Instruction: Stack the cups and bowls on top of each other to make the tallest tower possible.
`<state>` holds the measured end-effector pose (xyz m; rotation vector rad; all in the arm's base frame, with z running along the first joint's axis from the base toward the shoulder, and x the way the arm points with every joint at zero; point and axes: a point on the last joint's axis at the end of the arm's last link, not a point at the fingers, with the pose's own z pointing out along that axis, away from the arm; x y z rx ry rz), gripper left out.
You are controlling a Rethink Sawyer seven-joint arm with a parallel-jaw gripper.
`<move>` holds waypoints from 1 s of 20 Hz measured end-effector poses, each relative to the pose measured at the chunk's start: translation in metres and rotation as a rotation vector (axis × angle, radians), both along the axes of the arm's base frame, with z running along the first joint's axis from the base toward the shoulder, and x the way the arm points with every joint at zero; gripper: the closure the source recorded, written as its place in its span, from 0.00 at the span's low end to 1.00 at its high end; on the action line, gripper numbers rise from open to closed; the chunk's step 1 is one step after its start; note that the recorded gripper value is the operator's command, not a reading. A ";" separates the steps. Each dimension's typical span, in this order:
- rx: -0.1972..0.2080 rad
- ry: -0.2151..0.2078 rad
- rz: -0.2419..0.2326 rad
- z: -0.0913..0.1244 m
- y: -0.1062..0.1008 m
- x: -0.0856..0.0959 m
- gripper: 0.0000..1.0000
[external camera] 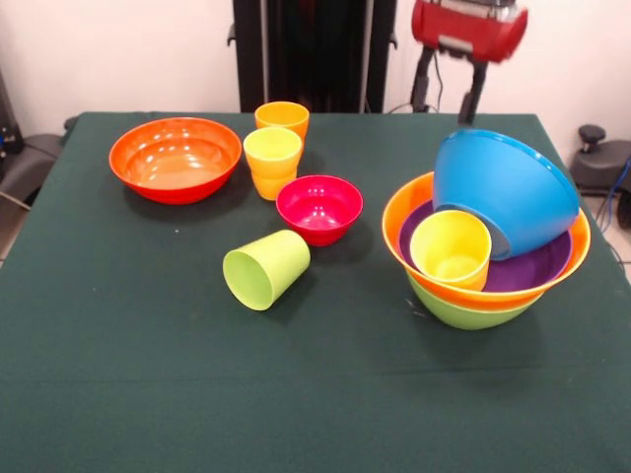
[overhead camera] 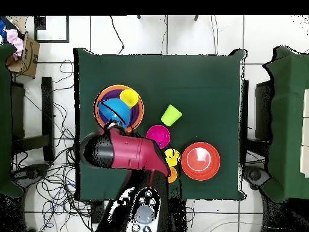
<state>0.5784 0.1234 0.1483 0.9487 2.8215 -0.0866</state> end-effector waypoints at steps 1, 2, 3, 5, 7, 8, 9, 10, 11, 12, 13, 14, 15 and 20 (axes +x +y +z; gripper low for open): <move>0.008 0.007 -0.008 0.008 -0.002 -0.001 0.00; 0.016 0.014 -0.016 0.016 -0.005 -0.001 0.00; 0.029 0.028 -0.028 0.028 -0.009 -0.001 0.00; 0.040 0.041 -0.039 0.039 -0.012 -0.001 0.00; 0.062 0.075 -0.061 0.062 -0.021 -0.002 0.00; 0.068 0.083 -0.068 0.068 -0.025 -0.002 0.00; 0.073 0.090 -0.074 0.073 -0.028 -0.001 0.00; 0.081 0.097 -0.088 0.080 -0.038 0.003 0.00; 0.082 0.097 -0.092 0.081 -0.043 0.005 0.00; 0.083 0.095 -0.097 0.082 -0.047 0.007 0.00; 0.085 0.087 -0.108 0.083 -0.059 0.015 0.00; 0.085 0.080 -0.116 0.081 -0.069 0.023 0.00; 0.085 0.075 -0.120 0.078 -0.076 0.028 0.00; 0.077 0.044 -0.136 0.047 -0.120 0.060 0.00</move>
